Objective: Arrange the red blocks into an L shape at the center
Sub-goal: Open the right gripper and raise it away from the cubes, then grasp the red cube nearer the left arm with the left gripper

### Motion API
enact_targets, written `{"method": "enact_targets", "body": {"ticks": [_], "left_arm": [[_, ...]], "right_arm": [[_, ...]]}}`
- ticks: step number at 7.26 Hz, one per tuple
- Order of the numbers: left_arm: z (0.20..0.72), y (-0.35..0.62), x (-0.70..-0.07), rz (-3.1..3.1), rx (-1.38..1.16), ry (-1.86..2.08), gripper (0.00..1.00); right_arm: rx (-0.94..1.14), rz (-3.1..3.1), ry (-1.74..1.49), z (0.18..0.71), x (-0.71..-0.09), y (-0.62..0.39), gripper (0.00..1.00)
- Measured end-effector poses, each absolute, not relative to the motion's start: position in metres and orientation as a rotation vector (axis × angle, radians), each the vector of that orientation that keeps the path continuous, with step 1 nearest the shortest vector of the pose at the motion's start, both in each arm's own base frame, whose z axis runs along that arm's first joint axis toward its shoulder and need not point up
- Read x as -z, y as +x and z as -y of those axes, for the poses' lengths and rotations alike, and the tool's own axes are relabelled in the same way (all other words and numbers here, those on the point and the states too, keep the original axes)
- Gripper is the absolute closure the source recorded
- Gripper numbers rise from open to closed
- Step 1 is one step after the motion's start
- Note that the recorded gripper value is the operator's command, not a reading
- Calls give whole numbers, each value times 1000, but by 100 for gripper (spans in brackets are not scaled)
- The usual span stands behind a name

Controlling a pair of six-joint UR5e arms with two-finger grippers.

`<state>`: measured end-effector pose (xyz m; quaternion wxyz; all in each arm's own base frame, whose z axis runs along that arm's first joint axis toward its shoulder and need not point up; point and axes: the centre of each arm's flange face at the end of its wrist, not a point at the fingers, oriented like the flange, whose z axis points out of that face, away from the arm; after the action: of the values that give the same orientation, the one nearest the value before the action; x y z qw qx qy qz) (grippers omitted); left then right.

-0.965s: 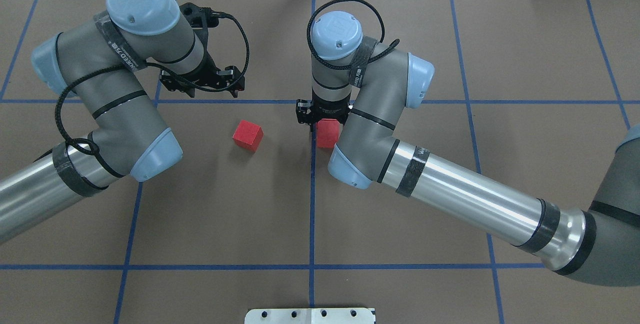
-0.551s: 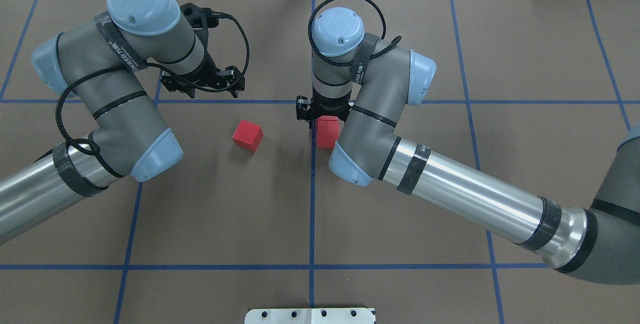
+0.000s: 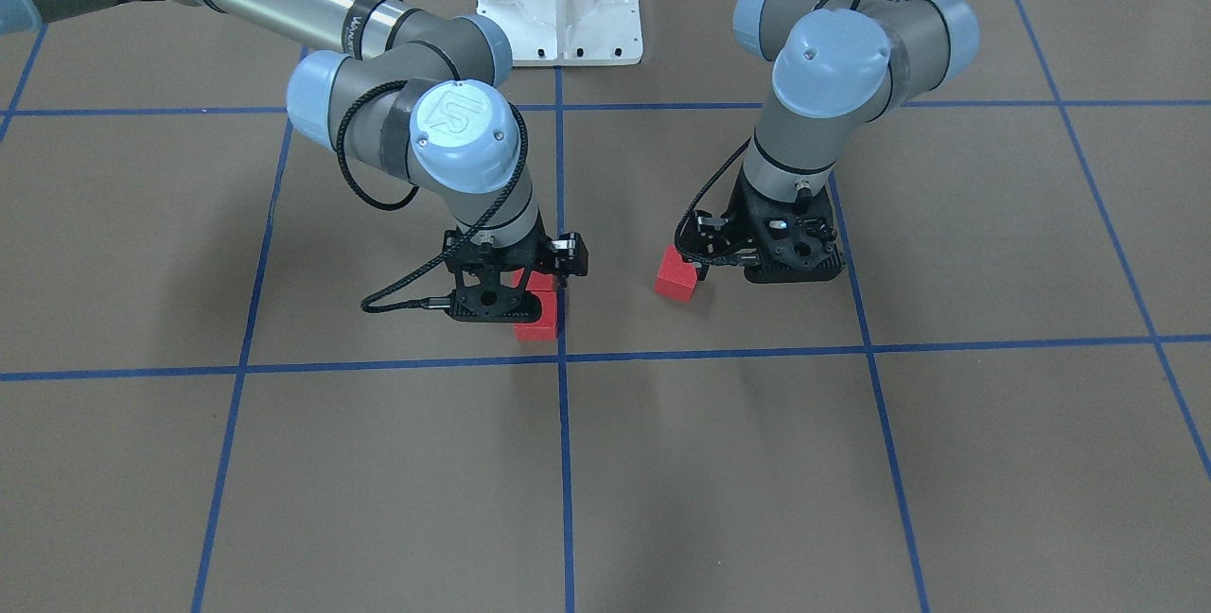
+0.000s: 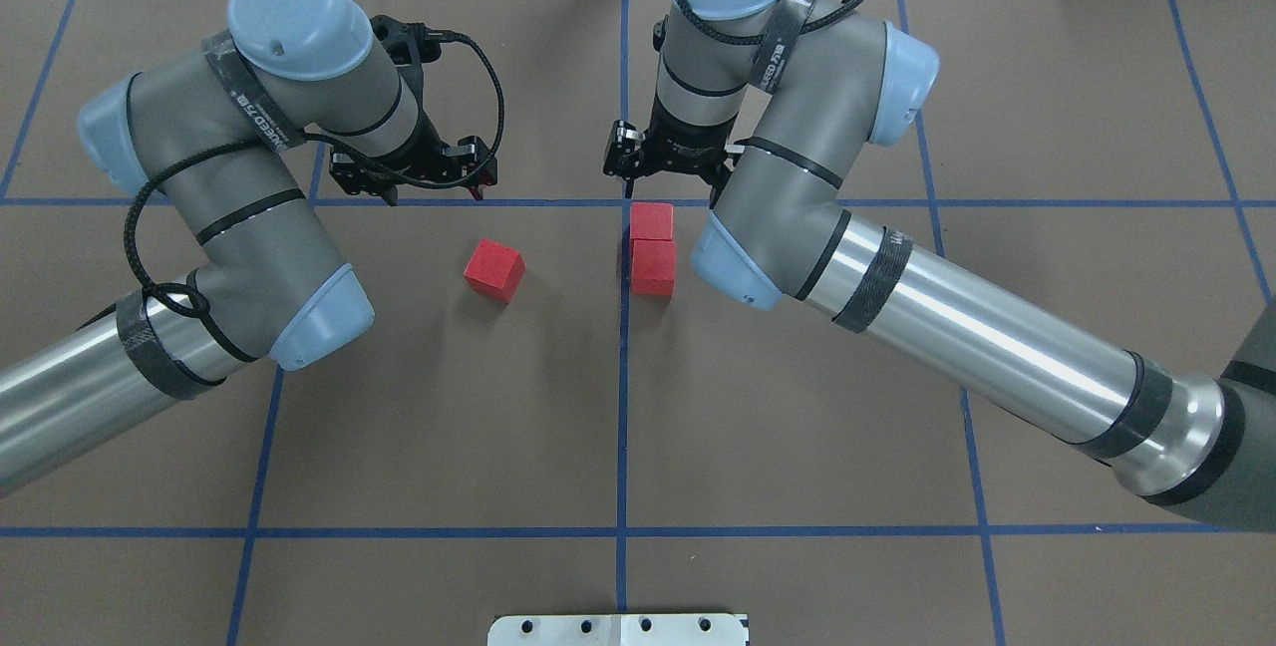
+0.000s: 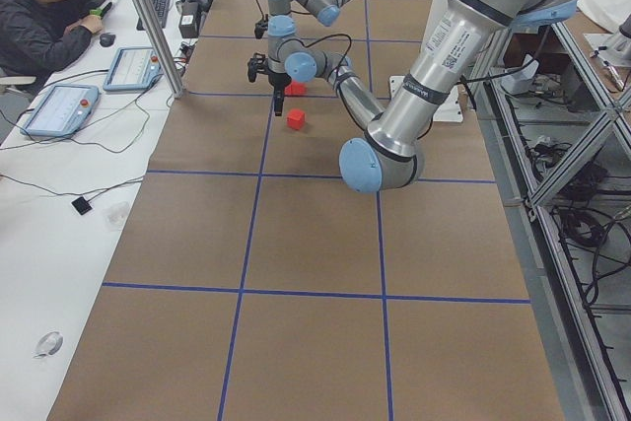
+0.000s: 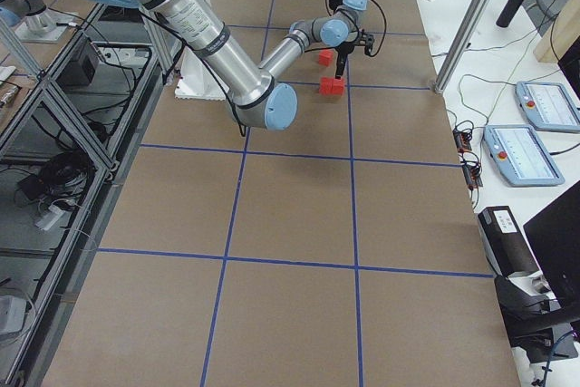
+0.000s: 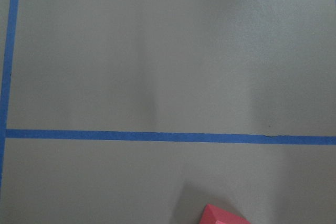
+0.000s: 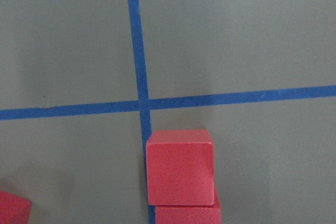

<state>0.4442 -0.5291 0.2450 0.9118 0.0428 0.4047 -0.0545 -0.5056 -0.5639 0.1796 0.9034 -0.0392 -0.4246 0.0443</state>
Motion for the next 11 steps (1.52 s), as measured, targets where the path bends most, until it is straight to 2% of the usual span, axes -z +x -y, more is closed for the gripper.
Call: {"method": "enact_targets", "body": {"ticks": [3,5,8,11], "left_arm": [[497,484,-247,-830,127,76,0],[487,498,-246,-834,51,113,0],[491,503,-256,-791,-165,213,0],[490,511,-259,-782,-199,218,0]], "right_arm": [[-84,887,-23,581,-216,-427,2],[-63,873,-6,593,-242,-398,2],[-59,863,-2,598,-254,-388,2],[-56,854,-3,600,-263,-385,2]]}}
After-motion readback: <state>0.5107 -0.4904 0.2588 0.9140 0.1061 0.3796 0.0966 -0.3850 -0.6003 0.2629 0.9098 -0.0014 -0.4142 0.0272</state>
